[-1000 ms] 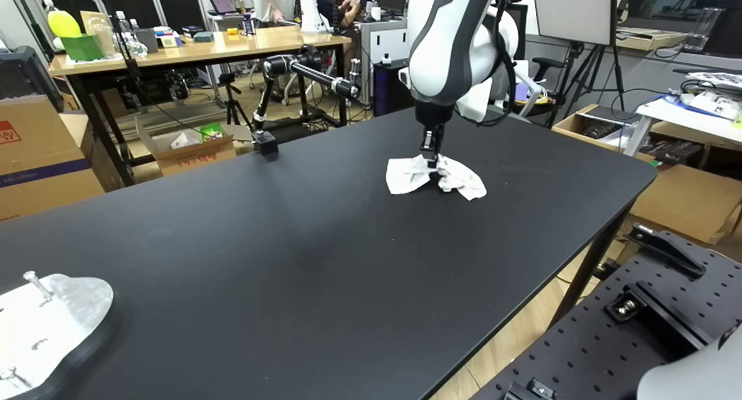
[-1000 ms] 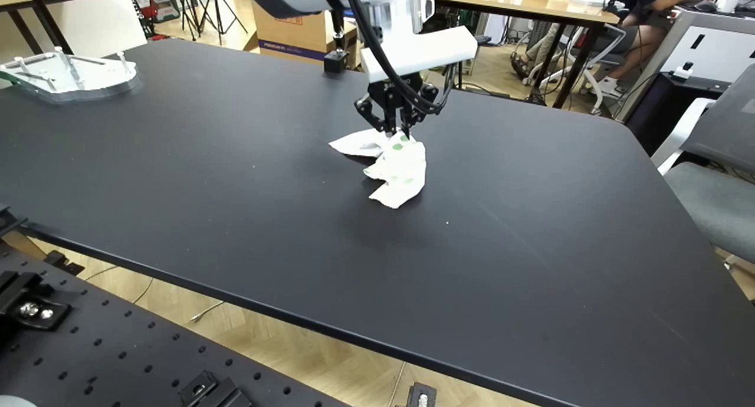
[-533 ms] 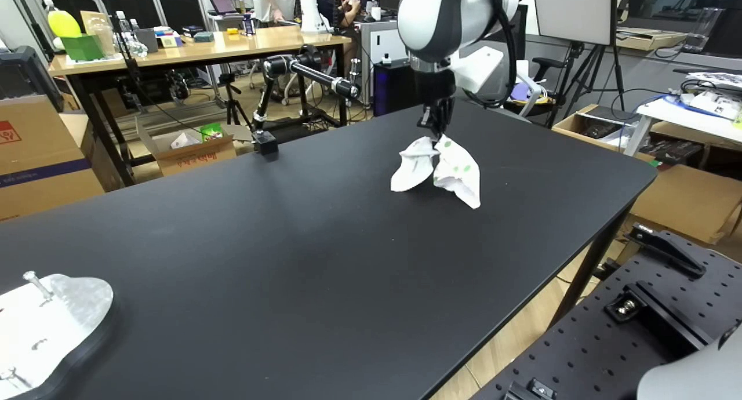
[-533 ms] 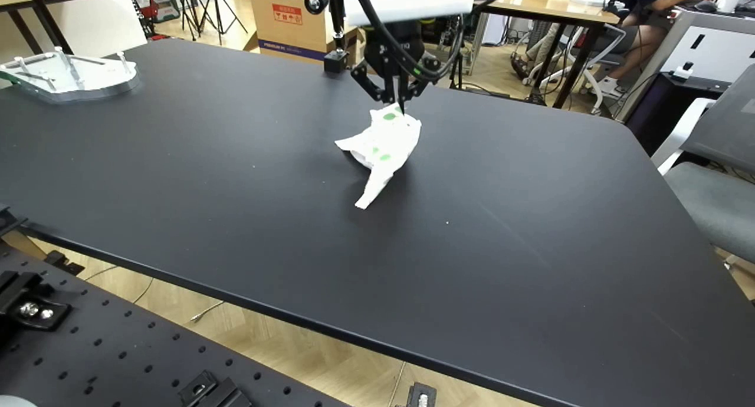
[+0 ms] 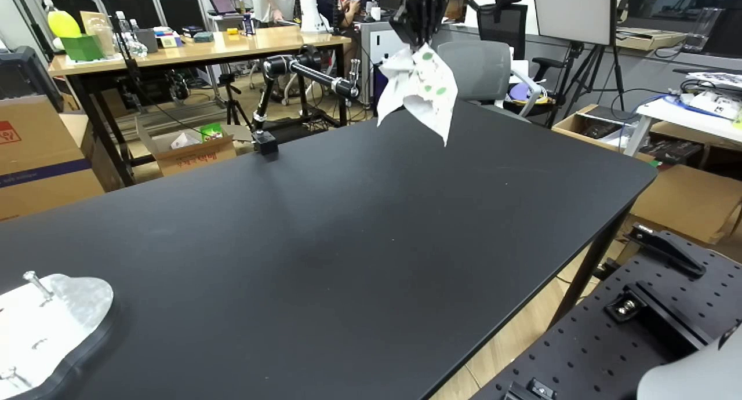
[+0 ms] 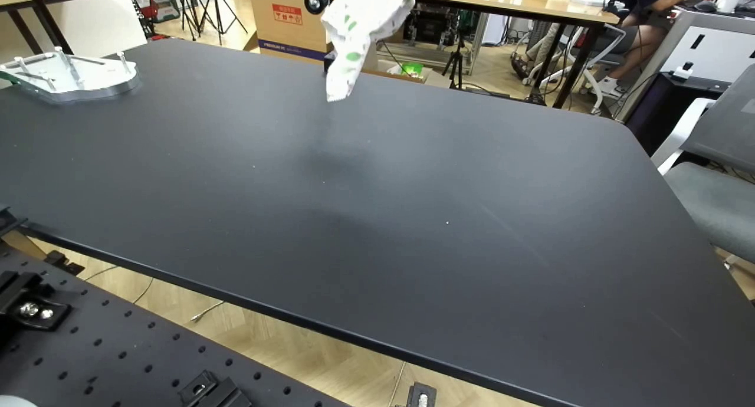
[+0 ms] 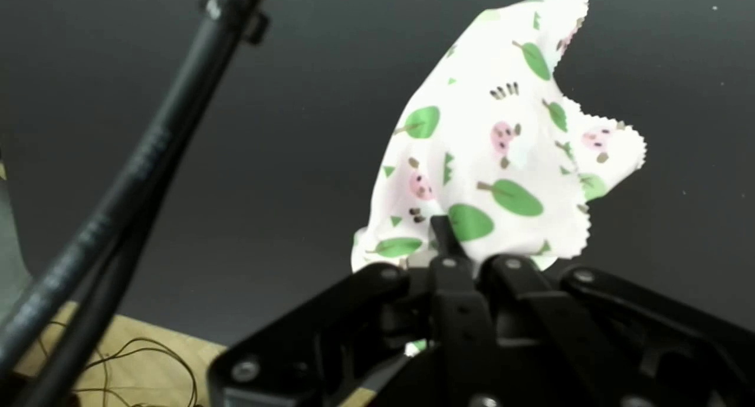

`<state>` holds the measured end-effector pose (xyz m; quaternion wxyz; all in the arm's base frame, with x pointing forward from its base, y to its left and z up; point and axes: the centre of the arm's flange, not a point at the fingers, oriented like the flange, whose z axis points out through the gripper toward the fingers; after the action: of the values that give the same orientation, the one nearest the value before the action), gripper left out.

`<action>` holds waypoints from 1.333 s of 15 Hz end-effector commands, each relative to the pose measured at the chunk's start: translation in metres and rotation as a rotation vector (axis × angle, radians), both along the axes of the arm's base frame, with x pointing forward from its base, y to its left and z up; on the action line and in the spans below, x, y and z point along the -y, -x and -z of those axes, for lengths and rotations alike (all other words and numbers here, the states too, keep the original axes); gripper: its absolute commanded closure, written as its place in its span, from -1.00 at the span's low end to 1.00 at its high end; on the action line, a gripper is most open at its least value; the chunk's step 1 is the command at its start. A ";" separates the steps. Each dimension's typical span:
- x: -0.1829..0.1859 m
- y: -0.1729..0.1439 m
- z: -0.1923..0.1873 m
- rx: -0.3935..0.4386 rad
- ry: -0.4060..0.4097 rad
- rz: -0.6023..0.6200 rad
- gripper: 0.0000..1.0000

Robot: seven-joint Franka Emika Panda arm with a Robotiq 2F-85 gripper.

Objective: Pick up the cloth from the table and hang it on the black stand

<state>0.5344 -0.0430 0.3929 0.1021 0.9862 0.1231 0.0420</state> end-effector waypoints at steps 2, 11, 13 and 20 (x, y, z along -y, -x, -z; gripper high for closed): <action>-0.031 -0.010 -0.085 0.031 0.018 0.032 0.97; -0.078 -0.047 -0.131 -0.006 0.006 -0.022 0.97; -0.081 -0.056 -0.120 -0.031 0.000 -0.028 0.97; -0.093 -0.084 -0.067 -0.105 -0.023 -0.050 0.97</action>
<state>0.5972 0.0424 0.4641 0.0914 0.9840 0.1530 0.0051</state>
